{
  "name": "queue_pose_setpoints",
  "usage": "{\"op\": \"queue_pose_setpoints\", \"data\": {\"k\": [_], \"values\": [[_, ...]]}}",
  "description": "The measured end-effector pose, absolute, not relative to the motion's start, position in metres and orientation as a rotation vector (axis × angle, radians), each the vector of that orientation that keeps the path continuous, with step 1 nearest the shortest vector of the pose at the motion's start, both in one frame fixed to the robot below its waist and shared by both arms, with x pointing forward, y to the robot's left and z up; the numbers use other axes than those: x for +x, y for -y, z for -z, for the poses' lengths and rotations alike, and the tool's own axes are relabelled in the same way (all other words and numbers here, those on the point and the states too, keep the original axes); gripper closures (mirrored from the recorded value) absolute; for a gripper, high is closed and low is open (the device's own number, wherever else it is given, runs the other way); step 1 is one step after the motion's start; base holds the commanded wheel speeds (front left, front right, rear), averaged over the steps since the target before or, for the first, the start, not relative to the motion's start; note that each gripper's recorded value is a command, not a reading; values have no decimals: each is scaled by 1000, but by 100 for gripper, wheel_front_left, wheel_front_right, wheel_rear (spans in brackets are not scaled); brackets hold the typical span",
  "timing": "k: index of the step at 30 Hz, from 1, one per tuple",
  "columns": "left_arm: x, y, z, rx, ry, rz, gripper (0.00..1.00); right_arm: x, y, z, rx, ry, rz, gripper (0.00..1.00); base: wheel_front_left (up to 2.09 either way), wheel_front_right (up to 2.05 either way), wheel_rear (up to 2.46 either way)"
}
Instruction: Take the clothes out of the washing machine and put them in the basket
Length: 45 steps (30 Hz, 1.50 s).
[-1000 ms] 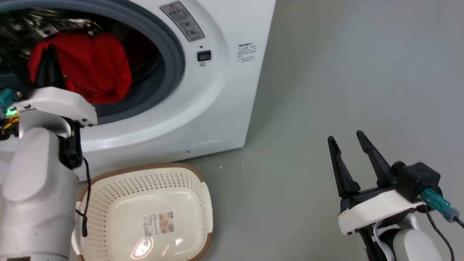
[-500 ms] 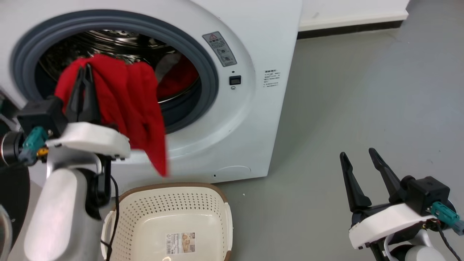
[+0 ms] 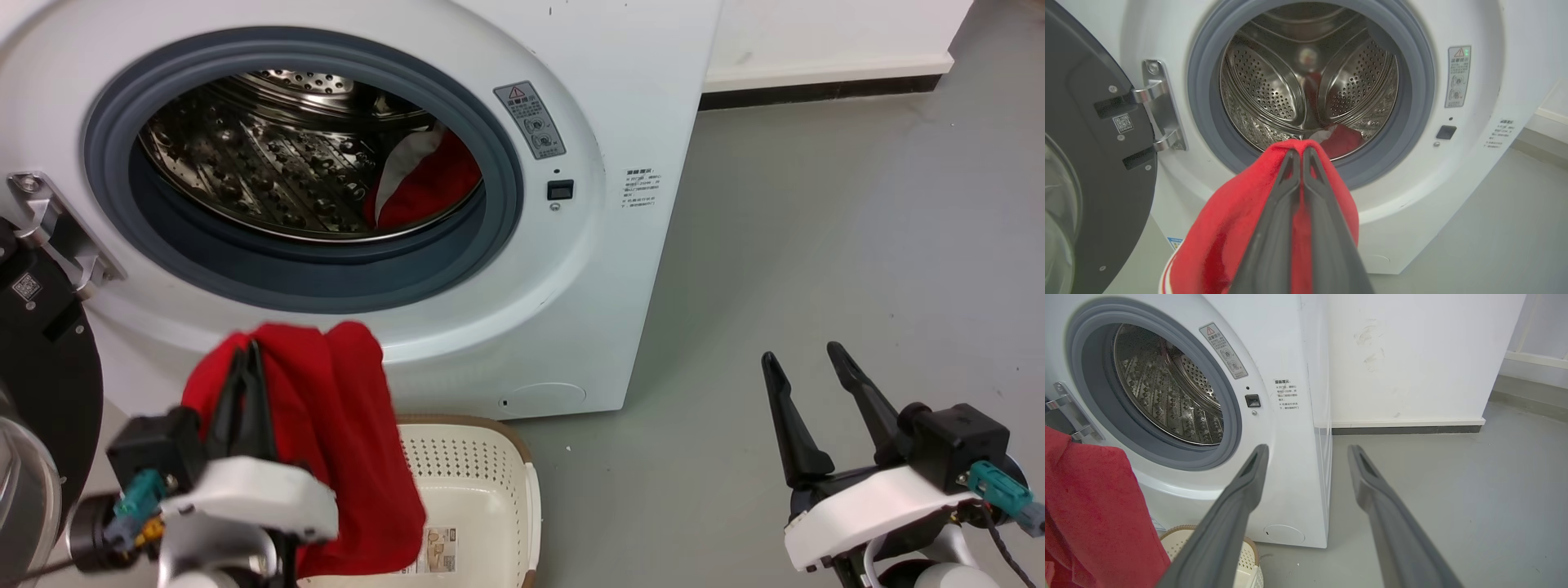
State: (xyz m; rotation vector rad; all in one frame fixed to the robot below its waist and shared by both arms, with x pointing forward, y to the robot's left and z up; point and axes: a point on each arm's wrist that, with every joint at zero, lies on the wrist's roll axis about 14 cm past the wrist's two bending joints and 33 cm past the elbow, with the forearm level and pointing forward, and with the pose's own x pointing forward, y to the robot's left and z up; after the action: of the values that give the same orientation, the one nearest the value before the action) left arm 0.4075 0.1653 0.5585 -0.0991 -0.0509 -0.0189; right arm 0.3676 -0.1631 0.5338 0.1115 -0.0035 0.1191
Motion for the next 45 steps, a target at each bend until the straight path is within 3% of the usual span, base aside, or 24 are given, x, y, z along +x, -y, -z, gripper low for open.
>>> {"op": "queue_pose_setpoints", "data": {"k": [11,29,45], "values": [[397,-172,-455,-160,-204,-42,100,387,159,-520,99,-43,-130,0,0,0,0],[451,-165,-260,-125,-602,-27,100,448,162,-440,93,-198,-125,0,0,0,0],[417,-156,-153,-89,-927,-9,100,448,176,-389,102,-302,-80,0,0,0,0]]}}
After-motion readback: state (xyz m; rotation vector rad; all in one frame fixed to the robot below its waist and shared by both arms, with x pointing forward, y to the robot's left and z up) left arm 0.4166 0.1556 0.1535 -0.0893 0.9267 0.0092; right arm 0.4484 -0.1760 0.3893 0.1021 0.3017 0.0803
